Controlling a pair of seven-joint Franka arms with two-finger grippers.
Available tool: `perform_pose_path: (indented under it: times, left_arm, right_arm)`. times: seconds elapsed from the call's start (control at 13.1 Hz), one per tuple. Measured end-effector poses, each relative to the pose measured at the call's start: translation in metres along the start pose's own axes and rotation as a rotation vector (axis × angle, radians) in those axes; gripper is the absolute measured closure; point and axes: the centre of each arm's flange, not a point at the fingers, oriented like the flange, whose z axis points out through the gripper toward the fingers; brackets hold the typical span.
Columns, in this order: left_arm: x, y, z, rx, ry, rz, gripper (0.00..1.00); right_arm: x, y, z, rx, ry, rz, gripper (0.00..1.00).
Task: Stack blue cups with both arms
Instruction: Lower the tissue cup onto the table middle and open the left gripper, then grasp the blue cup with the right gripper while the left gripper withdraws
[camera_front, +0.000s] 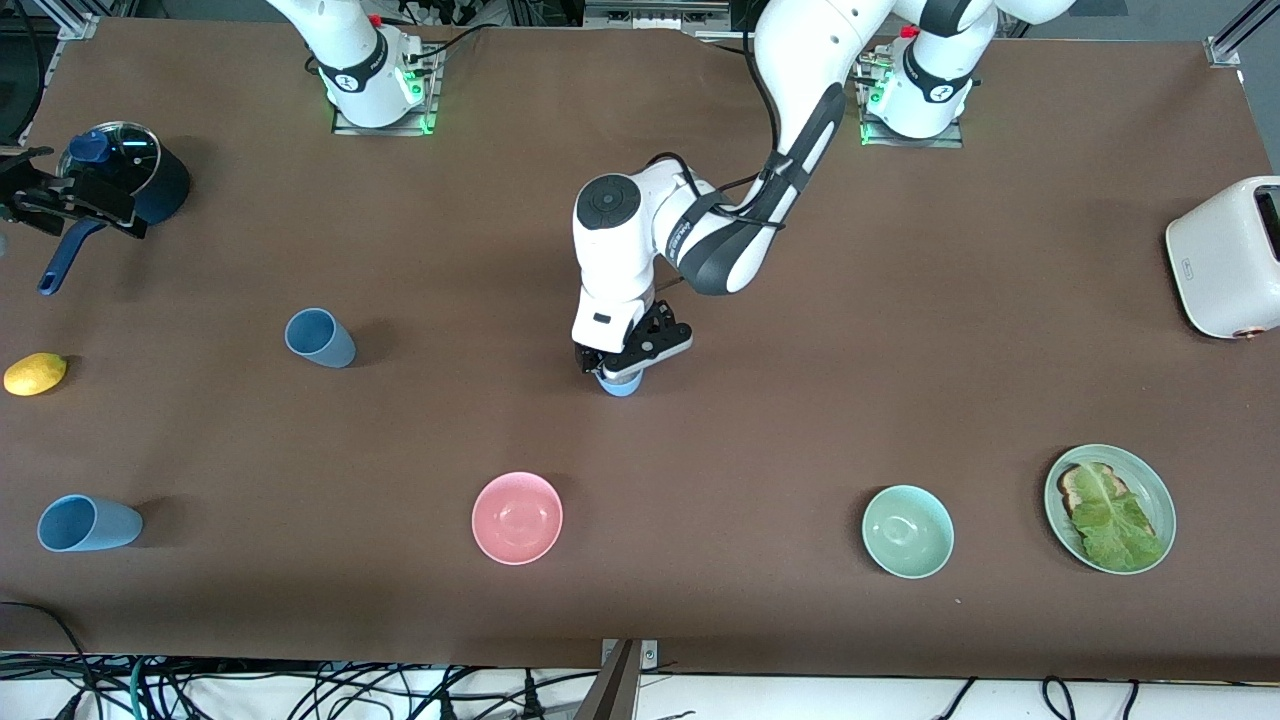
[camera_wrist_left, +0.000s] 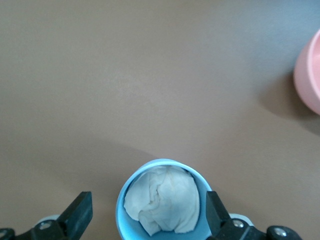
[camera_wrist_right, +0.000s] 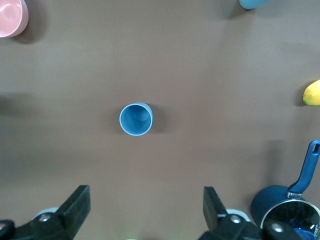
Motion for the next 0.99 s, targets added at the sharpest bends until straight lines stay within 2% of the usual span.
perform_pose_path:
  times: [0.15, 0.38, 0.46, 0.53, 0.84, 0.99]
  left_arm:
    - [0.003, 0.000, -0.012, 0.002, 0.001, 0.047, 0.00]
    - [0.017, -0.006, -0.029, 0.016, 0.002, 0.093, 0.00]
    - [0.028, -0.012, -0.039, 0.036, -0.003, 0.125, 0.00]
    - [0.044, -0.019, -0.055, 0.051, -0.017, 0.162, 0.00]
    - [0.139, -0.081, -0.148, 0.092, -0.080, 0.217, 0.00]
    - [0.160, -0.105, -0.187, 0.106, -0.079, 0.228, 0.00]
  right_arm:
    - [0.000, 0.000, 0.006, 0.001, -0.029, 0.000, 0.00]
    - [0.006, 0.000, 0.047, 0.005, -0.168, 0.003, 0.00]
    - [0.011, 0.003, 0.068, 0.005, -0.199, 0.008, 0.00]
    - [0.017, 0.006, 0.089, 0.004, -0.205, 0.015, 0.00]
    - [0.028, 0.012, 0.158, -0.005, -0.116, 0.023, 0.00]
    - [0.027, 0.009, 0.188, -0.009, -0.073, 0.016, 0.00]
